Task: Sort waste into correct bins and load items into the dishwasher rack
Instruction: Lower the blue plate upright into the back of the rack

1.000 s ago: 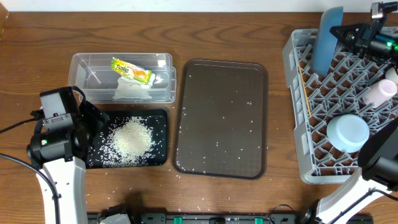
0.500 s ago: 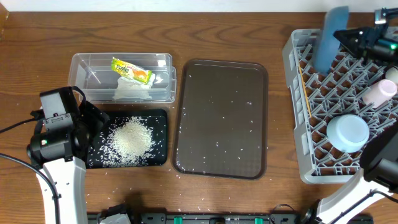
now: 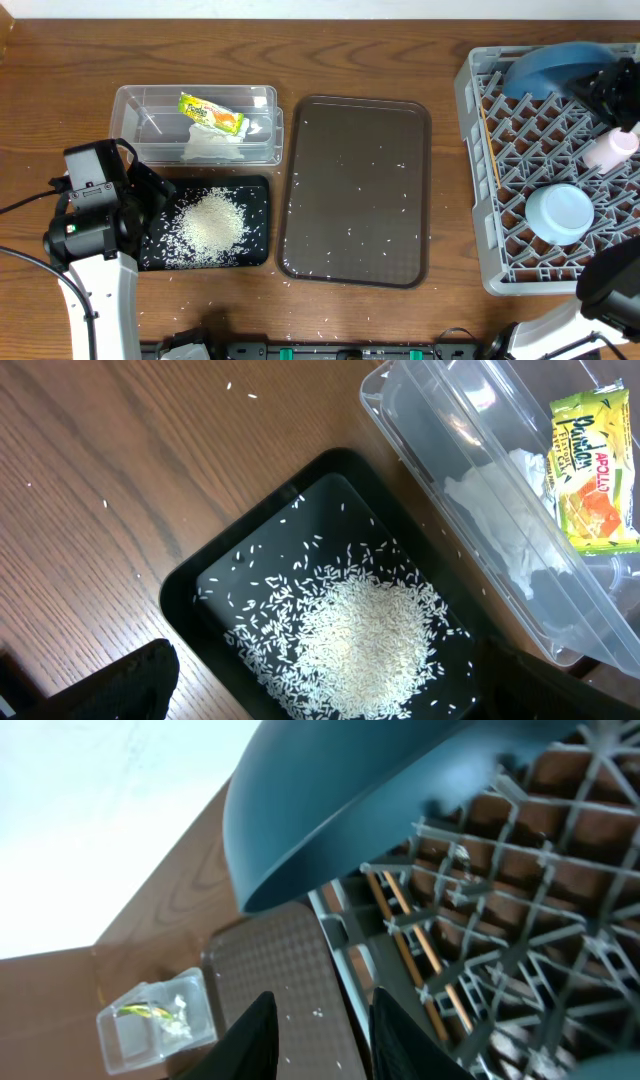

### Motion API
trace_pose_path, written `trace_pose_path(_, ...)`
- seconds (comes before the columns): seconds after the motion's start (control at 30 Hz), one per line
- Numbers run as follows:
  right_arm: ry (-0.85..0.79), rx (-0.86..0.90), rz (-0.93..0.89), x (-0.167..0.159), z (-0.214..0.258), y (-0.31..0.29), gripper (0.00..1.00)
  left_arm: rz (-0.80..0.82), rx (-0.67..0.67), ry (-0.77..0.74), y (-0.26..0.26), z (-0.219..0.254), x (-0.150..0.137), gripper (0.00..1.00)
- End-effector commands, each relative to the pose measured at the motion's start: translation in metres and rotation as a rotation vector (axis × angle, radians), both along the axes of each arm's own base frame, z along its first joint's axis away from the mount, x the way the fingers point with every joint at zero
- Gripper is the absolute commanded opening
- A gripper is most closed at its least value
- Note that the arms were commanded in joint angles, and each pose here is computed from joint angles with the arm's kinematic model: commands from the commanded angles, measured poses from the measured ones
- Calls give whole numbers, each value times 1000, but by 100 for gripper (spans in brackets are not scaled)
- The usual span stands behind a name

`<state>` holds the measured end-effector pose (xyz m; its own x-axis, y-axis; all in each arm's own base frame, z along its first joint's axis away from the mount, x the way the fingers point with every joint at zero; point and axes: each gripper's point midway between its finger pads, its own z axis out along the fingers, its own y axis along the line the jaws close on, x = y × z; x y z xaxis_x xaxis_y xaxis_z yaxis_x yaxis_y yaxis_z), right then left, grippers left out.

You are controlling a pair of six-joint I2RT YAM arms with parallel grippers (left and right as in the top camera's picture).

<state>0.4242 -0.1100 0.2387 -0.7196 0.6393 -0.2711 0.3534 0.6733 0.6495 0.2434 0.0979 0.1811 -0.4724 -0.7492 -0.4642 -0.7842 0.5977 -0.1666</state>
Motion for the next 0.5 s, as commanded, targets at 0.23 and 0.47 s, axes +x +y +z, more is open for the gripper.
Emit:
trace_pose_path(0.23,-39,-107,-48,-41,51,6,31,9,14,6,3,2,-1,96)
trace_pose_path(0.47,-152,-164,-51,-52,90,13,60,9,14,5,3,2,-1,96)
